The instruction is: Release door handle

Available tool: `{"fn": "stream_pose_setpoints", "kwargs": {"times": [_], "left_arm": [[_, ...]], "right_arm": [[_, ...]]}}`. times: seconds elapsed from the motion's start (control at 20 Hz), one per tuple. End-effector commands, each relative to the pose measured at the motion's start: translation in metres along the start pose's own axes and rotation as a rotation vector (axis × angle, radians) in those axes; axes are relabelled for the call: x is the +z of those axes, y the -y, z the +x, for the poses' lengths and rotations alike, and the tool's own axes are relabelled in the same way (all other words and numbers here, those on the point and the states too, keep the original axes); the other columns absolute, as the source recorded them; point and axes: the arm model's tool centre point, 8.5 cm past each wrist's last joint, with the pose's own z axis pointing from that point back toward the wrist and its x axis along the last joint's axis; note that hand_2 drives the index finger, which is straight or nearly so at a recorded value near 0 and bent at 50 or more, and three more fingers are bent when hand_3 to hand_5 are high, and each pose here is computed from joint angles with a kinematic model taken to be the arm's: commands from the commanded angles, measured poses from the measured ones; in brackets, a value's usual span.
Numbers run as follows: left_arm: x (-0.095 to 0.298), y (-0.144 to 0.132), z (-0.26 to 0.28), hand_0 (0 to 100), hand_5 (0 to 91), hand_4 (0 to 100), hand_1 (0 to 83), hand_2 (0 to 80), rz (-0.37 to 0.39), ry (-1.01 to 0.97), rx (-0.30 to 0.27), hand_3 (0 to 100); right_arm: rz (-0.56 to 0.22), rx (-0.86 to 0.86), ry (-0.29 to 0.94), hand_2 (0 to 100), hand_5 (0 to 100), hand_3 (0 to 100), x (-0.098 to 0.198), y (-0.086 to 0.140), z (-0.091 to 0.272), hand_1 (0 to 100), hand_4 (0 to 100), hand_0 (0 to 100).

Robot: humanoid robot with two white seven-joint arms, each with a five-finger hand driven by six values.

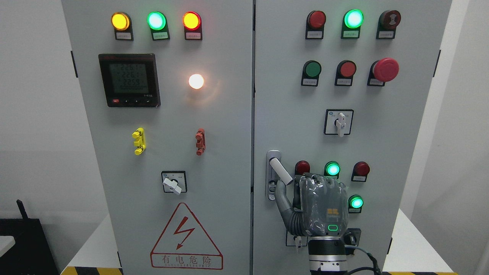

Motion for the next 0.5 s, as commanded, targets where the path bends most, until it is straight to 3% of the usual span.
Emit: {"fn": "stream_pose_setpoints", "kwargs": {"times": [0.0,0.45], "left_arm": [[0.0003,0.0004,0.0020,12,0.0,0,38.9,0.0,-0.001,-0.008,-0.030,0],[0.0003,0.0004,0.0020,12,0.0,0,38.9,0.0,-0.001,-0.008,-0.030,0]], "right_arm": [[-0.003,0.004,-0.011,100,97,100,-0.0003,0.0010,-0.0033,39,100,62],[-0.003,0.002,-0.013,100,97,100,-0.0004,0.0014,-0.0029,40,100,61]]}}
